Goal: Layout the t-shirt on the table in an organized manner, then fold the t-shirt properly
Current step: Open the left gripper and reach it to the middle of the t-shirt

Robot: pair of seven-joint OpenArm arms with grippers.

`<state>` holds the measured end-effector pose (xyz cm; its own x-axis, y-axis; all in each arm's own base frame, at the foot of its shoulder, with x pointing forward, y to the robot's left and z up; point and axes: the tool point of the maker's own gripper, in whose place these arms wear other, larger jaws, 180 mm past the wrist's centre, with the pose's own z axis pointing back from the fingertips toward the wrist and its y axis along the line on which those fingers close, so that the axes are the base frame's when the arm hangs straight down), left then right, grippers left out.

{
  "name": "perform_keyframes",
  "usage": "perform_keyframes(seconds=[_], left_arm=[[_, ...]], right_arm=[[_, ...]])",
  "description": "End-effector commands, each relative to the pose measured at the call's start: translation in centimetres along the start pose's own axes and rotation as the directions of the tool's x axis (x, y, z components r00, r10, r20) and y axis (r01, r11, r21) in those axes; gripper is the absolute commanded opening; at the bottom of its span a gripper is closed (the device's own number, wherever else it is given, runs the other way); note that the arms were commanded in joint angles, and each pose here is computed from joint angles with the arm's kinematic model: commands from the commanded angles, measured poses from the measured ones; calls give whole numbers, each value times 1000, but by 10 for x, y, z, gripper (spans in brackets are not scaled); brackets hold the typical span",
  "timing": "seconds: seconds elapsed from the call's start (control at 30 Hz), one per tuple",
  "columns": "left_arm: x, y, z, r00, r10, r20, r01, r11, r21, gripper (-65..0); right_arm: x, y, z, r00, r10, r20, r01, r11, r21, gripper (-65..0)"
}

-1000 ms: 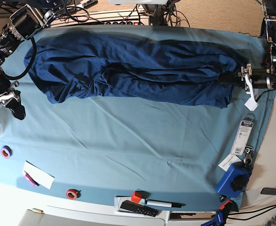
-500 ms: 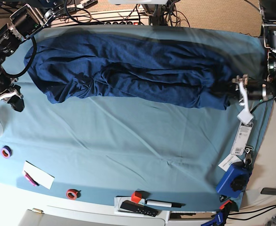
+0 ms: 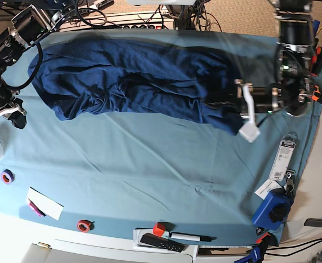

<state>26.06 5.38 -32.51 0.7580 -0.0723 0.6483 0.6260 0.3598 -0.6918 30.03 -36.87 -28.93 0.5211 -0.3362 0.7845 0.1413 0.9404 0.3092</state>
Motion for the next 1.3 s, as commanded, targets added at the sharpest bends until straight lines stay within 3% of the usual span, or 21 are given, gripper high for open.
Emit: perform_keyframes(seconds=[0.0, 0.23, 0.53, 0.93, 0.97, 1.07, 1.1, 1.27], left_arm=[[14, -8, -1, 999, -23, 43, 24, 999, -27, -650], [1, -45, -52, 1000, -20, -7, 18, 984, -179, -650], [-7, -112, -116, 993, -87, -75, 50, 917, -397, -650], [-10, -109, -151, 968, -219, -125, 171, 934, -312, -650], [-10, -109, -151, 968, -218, -122, 172, 935, -311, -618], [-3, -111, -151, 975, -207, -85, 171, 934, -313, -373], [-1, -112, -152, 976, -203, -74, 171, 934, -313, -349], [4, -114, -153, 979, -197, -52, 171, 933, -317, -349]], right_arm=[[22, 1, 5, 998, 24, 66, -24, 1000, 5, -650], [22, 1, 5, 998, 24, 66, -25, 1000, 5, -650], [21, 0, 5, 998, 26, 64, -26, 1000, -1, -650], [20, 1, 5, 998, 24, 63, -24, 1000, 0, -650], [20, 1, 5, 998, 23, 63, -23, 1000, 1, -650], [19, 1, 4, 998, 21, 64, -21, 1000, 3, -650], [19, 1, 4, 998, 21, 65, -21, 1000, 3, -650], [19, 1, 4, 998, 21, 65, -21, 1000, 3, -650]])
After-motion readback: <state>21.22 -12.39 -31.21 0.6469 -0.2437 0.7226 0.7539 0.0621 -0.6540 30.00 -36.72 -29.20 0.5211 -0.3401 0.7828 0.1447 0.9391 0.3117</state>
